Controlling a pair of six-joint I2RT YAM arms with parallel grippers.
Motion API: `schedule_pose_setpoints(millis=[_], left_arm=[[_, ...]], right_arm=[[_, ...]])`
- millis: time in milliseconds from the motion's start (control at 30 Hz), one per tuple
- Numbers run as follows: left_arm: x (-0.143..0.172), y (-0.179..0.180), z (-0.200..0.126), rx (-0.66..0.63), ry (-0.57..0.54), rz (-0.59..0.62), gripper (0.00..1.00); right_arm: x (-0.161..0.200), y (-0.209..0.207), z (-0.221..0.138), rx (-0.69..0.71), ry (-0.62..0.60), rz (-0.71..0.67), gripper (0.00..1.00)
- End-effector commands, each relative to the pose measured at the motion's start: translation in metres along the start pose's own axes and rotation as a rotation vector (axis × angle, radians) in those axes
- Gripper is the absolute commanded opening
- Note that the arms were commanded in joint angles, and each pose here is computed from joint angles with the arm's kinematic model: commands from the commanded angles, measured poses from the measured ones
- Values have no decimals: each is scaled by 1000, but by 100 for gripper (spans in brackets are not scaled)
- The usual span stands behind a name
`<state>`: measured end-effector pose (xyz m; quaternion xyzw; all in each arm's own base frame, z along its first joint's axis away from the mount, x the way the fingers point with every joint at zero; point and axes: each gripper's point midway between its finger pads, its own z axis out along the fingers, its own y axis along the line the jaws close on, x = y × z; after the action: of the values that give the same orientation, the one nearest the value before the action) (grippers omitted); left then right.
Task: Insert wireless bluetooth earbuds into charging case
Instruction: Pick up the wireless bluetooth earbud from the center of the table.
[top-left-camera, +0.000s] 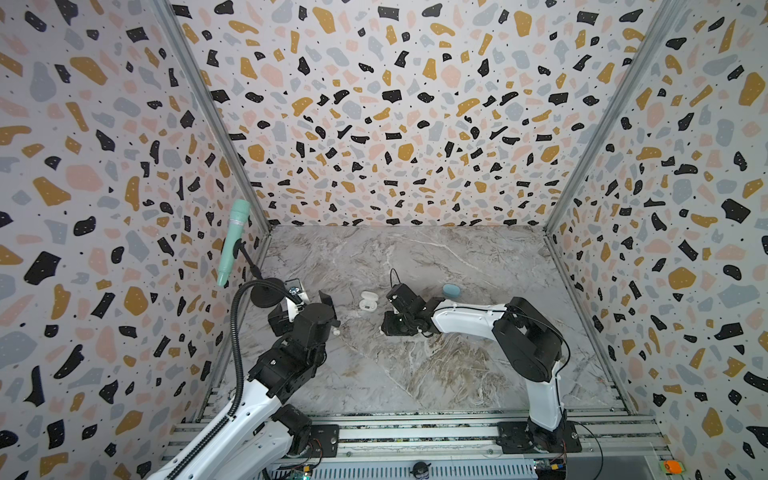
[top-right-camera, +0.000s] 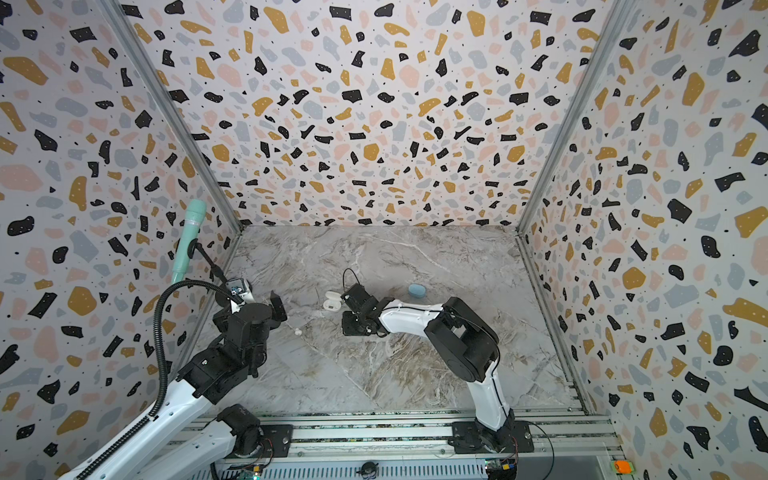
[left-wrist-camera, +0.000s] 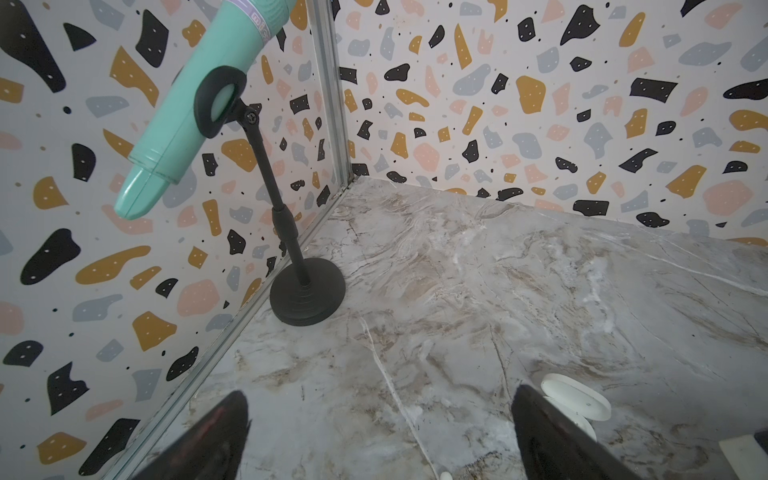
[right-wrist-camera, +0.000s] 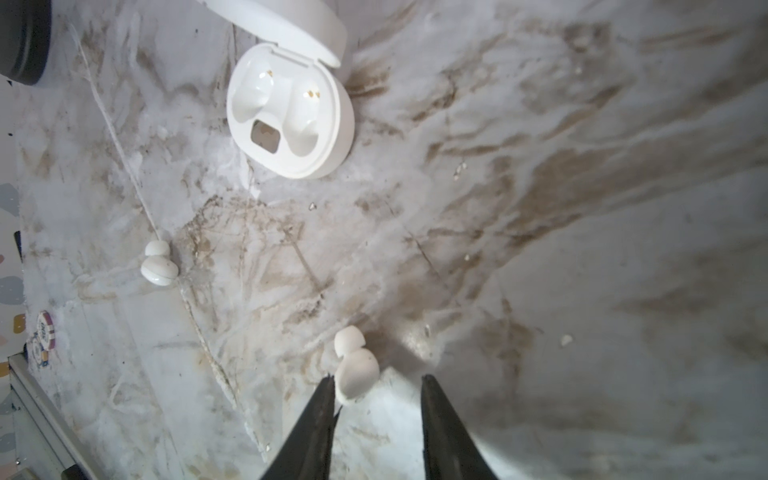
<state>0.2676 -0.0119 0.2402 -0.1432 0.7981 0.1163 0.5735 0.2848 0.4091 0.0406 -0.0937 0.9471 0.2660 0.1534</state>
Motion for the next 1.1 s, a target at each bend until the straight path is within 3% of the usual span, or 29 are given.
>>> schedule_pose_setpoints(millis=[0, 1067], left_arm=[[0, 0, 2, 3, -6, -5, 100], [-1, 0, 1, 10, -8, -9, 100]], right_arm=[[-11, 12, -5, -27, -21, 1, 36], [3, 13, 13, -39, 33, -9, 24]])
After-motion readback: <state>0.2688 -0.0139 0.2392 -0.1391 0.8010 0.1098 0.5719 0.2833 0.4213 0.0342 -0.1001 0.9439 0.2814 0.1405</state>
